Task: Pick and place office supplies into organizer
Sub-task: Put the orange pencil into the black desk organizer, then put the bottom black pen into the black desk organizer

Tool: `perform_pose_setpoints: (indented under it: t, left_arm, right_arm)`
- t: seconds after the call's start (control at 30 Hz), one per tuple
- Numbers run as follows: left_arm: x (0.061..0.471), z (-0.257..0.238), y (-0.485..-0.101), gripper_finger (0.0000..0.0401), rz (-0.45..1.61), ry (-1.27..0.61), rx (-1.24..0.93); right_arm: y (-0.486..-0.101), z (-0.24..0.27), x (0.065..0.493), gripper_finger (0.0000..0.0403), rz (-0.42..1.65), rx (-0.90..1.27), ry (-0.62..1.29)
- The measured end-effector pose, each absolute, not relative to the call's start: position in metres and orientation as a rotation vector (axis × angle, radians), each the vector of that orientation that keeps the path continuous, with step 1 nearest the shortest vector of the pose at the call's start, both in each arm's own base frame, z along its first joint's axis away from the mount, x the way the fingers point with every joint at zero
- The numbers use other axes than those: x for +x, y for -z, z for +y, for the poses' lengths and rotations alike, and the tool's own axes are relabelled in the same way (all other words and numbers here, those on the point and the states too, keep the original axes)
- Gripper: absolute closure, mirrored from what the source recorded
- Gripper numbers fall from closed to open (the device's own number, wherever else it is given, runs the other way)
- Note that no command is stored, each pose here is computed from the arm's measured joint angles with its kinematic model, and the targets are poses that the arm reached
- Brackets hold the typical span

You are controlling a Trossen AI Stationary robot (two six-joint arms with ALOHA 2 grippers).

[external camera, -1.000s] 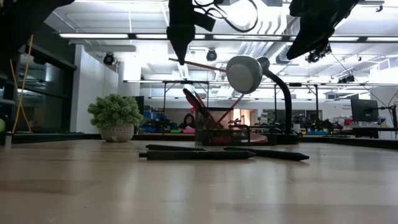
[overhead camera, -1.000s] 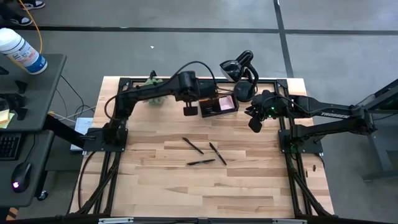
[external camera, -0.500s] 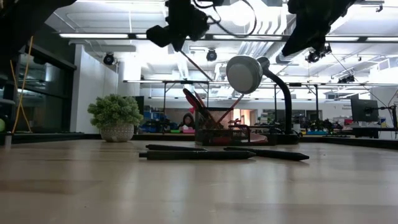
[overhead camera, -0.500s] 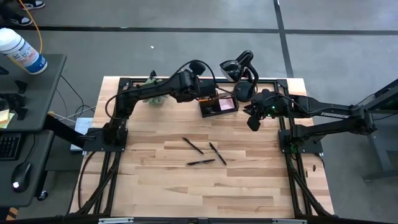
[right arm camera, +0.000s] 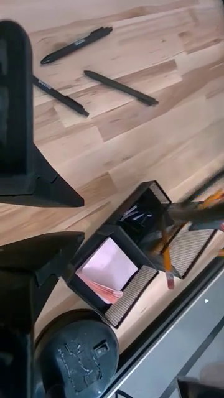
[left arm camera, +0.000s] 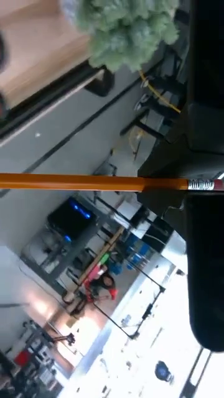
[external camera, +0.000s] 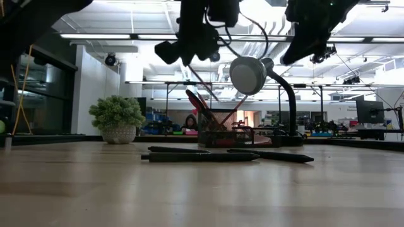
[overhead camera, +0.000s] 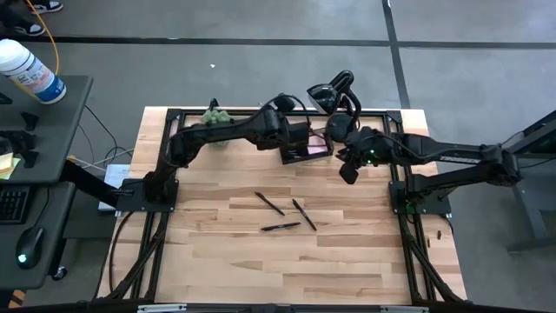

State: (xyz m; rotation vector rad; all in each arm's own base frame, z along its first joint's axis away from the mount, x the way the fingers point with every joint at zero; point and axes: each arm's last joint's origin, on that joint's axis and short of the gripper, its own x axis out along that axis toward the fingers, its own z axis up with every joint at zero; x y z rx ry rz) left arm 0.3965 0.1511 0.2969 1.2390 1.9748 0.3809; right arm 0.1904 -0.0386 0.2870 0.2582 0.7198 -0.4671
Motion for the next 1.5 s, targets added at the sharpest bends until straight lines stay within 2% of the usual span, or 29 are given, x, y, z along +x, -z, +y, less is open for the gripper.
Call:
perform_pose_setpoints:
  t: [0.37, 0.87, 1.27, 1.5]
  left_arm:
    - [0.417, 0.146, -0.273, 0.0401, 1.912, -0.374, 1.207]
    - [0.428, 0.15, -0.237, 0.0397, 1.984, -0.326, 1.215]
    - [0.428, 0.149, -0.237, 0.0288, 1.967, -0.296, 1.182]
    - [0.423, 0.149, -0.24, 0.0254, 2.029, -0.295, 1.232]
  right_arm:
    - [-0.285, -0.039, 0.192, 0.0336, 0.733, 0.256, 0.467]
    - [-0.285, -0.038, 0.193, 0.0336, 0.736, 0.264, 0.45]
    - [-0.285, -0.038, 0.193, 0.0336, 0.736, 0.263, 0.449]
    - [-0.285, -0.038, 0.193, 0.0336, 0.736, 0.262, 0.449]
